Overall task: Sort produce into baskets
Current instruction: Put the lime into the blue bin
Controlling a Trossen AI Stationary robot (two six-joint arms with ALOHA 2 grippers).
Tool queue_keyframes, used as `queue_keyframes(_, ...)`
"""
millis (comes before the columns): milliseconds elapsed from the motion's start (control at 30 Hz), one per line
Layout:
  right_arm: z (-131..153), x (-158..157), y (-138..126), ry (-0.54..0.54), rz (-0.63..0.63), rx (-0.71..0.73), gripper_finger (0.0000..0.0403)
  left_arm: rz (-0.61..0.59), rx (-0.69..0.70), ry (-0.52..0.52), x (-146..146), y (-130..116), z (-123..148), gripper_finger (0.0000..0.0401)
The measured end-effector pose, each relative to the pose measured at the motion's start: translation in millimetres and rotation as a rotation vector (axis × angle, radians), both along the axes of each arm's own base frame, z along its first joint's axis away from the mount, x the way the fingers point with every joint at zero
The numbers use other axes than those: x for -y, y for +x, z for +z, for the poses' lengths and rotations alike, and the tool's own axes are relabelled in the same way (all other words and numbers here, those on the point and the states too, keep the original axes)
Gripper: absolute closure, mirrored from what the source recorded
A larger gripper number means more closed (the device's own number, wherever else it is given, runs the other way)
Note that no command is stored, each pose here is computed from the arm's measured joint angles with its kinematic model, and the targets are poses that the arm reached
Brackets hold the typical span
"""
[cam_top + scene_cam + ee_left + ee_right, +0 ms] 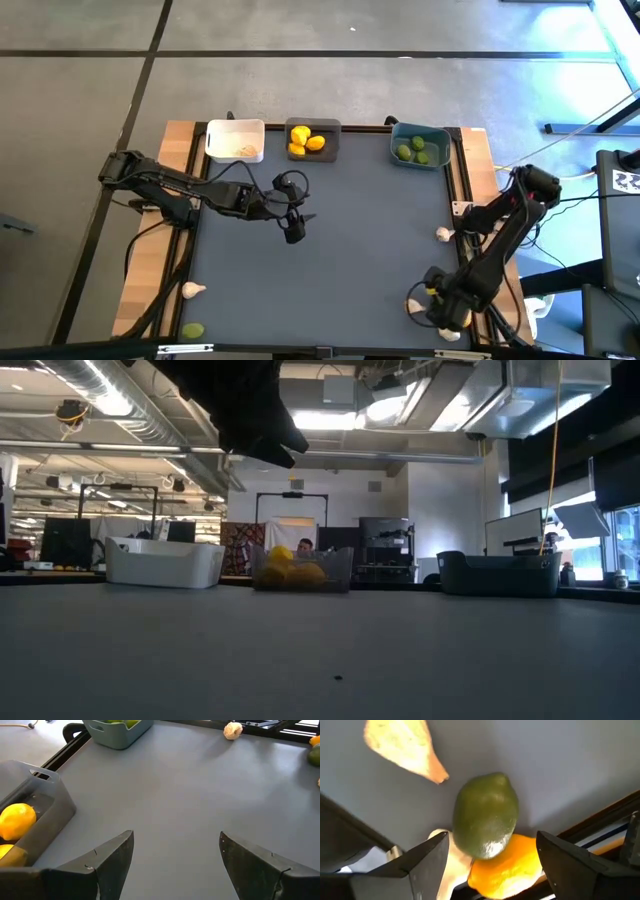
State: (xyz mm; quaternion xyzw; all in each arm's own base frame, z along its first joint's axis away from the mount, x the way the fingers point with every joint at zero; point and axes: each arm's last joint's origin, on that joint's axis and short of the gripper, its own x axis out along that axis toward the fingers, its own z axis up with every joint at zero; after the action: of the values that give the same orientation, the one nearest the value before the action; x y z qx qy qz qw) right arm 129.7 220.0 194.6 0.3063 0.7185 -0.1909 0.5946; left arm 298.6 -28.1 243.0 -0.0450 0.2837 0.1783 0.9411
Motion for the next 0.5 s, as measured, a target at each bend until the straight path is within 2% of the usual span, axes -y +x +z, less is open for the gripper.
queue_keyframes(500, -21, -9, 6, -0.045, 0.032, -0.023, 0.0104, 0.0, 0.0, 0.0, 0, 0, 0, 0.0111)
